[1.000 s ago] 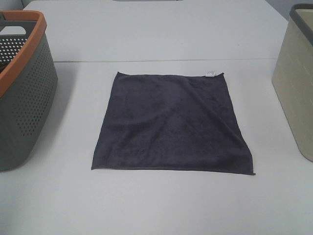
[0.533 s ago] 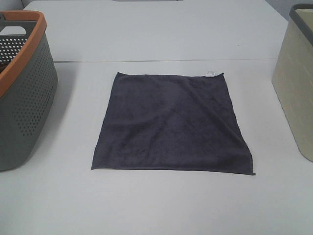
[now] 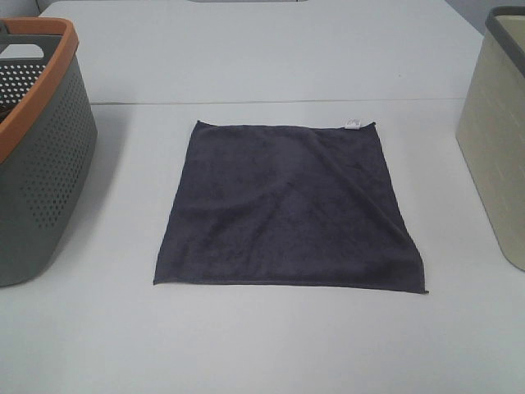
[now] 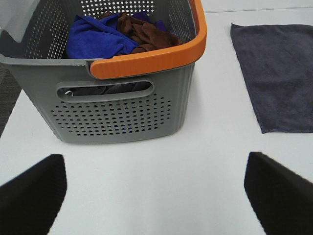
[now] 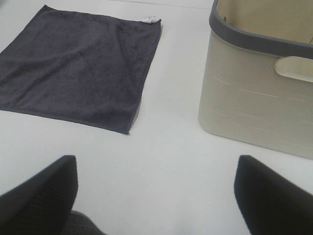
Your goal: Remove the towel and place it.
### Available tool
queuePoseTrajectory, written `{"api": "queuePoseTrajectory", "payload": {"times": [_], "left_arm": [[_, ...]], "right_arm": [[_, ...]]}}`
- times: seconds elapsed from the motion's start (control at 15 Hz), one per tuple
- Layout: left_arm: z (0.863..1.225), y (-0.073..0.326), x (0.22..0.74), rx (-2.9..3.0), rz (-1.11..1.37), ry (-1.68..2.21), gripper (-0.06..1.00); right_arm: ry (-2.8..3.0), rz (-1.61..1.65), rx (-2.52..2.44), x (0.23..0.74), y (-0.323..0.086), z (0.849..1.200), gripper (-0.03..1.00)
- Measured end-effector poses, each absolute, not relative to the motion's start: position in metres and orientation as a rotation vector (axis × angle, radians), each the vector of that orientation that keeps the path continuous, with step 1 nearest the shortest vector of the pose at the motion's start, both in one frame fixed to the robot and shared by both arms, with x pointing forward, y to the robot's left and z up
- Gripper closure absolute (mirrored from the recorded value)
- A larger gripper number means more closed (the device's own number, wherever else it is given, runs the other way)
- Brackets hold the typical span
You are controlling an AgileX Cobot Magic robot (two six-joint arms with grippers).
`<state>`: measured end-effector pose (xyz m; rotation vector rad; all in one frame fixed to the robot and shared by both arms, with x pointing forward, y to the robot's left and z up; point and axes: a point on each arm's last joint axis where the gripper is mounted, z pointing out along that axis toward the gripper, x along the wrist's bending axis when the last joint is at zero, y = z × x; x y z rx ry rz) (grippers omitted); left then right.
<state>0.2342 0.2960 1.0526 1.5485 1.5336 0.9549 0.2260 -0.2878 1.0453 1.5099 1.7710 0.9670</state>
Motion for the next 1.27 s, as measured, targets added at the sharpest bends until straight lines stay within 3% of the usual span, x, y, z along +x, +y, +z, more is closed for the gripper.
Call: {"api": "queuePoseTrajectory", "payload": {"times": [1.27], "left_arm": [[1.0527,0.2943,0.2343,1.530,0.926,1.534,0.02]], "right_arm": [[1.768,0.990,1.508,0.2267,-0.2866,1.0458,0.19]]}}
